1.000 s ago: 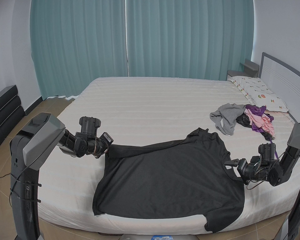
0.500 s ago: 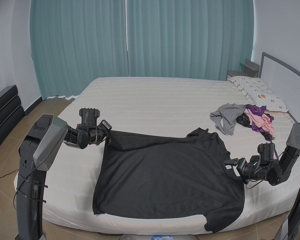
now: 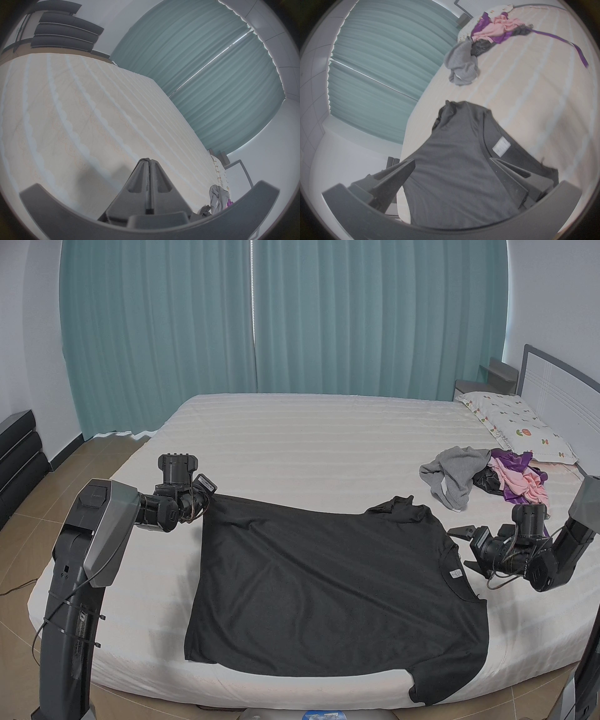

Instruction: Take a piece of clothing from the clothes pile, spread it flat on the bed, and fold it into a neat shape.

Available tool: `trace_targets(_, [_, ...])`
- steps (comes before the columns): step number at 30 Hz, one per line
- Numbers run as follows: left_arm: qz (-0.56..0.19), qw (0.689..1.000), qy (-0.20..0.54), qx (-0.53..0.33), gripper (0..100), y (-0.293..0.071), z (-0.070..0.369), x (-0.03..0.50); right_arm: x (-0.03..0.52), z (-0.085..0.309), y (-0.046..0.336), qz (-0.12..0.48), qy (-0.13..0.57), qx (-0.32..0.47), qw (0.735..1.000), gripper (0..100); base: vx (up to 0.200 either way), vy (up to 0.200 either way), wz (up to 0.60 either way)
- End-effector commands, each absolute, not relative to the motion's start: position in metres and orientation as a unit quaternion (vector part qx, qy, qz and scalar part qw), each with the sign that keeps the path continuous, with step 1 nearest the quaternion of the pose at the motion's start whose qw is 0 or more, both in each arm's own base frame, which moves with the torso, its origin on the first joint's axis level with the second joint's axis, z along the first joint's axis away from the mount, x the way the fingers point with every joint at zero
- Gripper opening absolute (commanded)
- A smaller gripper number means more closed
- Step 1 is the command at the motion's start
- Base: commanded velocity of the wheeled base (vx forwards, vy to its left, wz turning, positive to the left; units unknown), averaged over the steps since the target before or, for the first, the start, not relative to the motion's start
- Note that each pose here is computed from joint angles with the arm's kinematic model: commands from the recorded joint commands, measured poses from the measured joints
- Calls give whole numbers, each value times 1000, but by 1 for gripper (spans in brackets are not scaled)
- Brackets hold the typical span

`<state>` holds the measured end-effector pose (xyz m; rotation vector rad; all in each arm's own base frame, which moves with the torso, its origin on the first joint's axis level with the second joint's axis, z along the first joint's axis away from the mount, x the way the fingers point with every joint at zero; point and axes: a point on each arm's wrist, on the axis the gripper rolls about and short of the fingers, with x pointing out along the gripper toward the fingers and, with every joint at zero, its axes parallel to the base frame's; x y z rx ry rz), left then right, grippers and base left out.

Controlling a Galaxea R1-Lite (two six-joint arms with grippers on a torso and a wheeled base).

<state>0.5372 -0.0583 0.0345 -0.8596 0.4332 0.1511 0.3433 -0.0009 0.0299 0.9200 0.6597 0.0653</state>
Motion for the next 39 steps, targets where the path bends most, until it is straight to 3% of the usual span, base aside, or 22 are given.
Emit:
trace_targets(1, [81, 882, 212, -412, 0, -54, 37, 541, 392, 26, 1, 14, 300, 427, 853, 100, 0, 0, 0])
trace_targets(11, [92, 878, 235, -407, 0, -54, 38, 537, 459, -7, 10, 4, 323, 335, 885, 100, 0, 0, 0])
trace_targets(18, [97, 875, 248, -404, 0, -55, 33, 535, 486, -20, 11, -10, 297, 283, 912, 100, 0, 0, 0])
trace_targets(34, [108, 868, 274, -399, 0, -57, 33, 531, 520, -48, 12, -24, 261, 277, 924, 100, 0, 0, 0])
trace_targets(35, [108, 868, 274, -399, 0, -57, 33, 531, 522, -49, 12, -23, 258, 277, 925, 0, 0, 0, 0])
trace_targets(39, [109, 868, 275, -398, 0, -57, 32, 530, 526, -50, 13, -31, 248, 274, 929, 0, 0, 0, 0])
